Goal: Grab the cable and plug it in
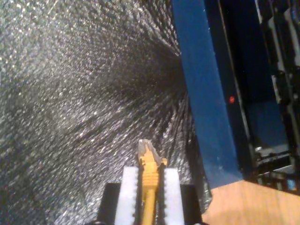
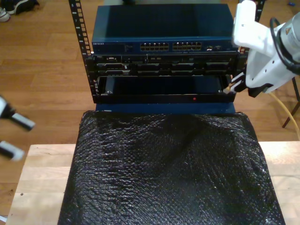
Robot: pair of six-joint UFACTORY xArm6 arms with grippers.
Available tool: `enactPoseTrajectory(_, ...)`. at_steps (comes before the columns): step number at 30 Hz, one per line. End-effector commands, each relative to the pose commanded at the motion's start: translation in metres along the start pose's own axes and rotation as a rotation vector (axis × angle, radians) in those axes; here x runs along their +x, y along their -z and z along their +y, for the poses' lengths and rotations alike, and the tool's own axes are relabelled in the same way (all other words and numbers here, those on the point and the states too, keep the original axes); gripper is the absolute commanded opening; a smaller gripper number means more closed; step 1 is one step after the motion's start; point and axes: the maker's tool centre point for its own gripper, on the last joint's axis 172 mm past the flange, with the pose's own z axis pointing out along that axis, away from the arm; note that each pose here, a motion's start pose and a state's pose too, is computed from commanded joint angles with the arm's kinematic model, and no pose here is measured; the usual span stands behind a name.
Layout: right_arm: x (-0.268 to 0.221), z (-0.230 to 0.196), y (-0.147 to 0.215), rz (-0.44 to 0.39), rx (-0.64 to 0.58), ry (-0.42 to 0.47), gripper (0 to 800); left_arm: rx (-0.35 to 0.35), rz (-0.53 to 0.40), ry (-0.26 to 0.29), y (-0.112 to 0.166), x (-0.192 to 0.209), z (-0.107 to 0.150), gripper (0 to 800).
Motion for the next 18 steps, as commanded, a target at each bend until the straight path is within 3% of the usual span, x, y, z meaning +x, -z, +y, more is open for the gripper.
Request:
enactPoseTrajectory(7, -0.018, -0.005, -0.030, -0.064, 0.061, -0.032, 0, 0.006, -0.022, -0.063, 0.010, -0.058, 0.027, 800)
enactPoseTrajectory(14, -0.025, -0.006, -0.047, -0.091, 0.093, -0.043, 0, -0.035, -0.063, -0.169, 0.002, -0.103, 0.074, 800)
enactPoseTrajectory(18, -0.027, -0.007, -0.052, -0.094, 0.103, -0.046, 0, -0.057, -0.048, -0.186, -0.006, -0.135, 0.106, 800)
